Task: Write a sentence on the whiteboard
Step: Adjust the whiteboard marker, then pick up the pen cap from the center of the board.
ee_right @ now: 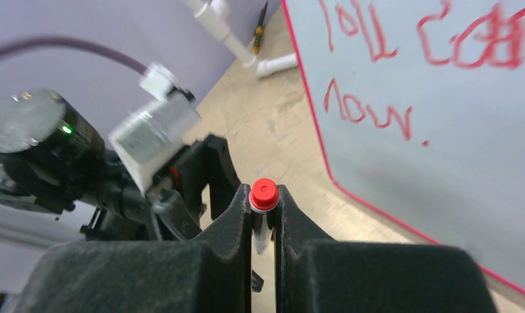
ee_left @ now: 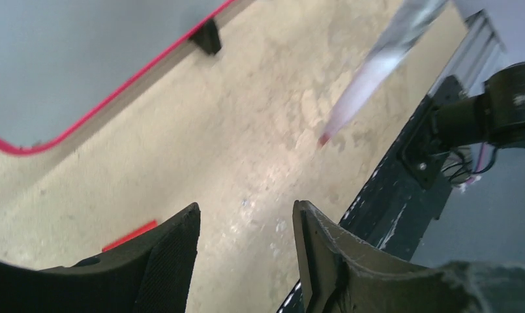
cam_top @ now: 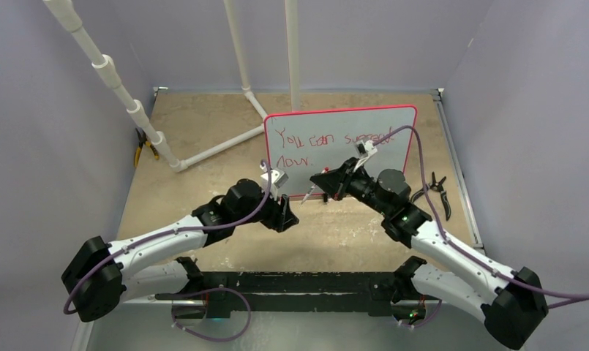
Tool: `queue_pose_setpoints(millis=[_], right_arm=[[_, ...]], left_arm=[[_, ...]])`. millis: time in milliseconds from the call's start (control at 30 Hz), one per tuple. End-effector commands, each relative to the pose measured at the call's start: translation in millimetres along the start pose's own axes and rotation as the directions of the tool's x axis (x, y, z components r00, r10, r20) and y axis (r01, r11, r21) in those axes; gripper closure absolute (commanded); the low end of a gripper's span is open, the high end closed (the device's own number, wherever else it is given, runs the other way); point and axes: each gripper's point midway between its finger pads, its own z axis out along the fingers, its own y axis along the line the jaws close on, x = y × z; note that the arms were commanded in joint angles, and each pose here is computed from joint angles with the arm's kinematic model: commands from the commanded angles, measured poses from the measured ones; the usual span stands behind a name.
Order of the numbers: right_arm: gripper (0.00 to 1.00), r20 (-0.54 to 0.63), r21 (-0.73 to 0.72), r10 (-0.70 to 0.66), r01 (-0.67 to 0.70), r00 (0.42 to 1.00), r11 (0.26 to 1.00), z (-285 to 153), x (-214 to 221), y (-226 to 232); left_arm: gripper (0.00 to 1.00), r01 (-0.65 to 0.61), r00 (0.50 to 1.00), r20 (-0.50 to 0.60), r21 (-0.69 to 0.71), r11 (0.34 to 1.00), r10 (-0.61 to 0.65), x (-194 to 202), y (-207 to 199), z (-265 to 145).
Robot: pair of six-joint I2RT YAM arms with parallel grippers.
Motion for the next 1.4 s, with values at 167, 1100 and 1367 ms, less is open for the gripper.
queue_pose_setpoints(millis=[167, 1100, 1367], right_arm=[[1.00, 0.225, 0.127, -0.178, 0.152, 0.958, 0.980, -43, -56, 0], [1.00, 0.277, 0.130, -0.234, 0.205, 0.932, 0.970, -63, -58, 2], [1.00, 0.271, 0.122, -0.223, 0.197, 0.936, 0.973, -60, -56, 1]], left_arm=[[0.47, -0.020, 0.992, -0.128, -0.198, 0.980, -0.005, 35, 39, -18], [0.50, 0.246, 0.936, -0.095, -0.516, 0.820, -0.340, 54, 76, -3], [0.53, 0.403, 0.880, -0.033, -0.473, 0.783, -0.474, 66, 67, 8]])
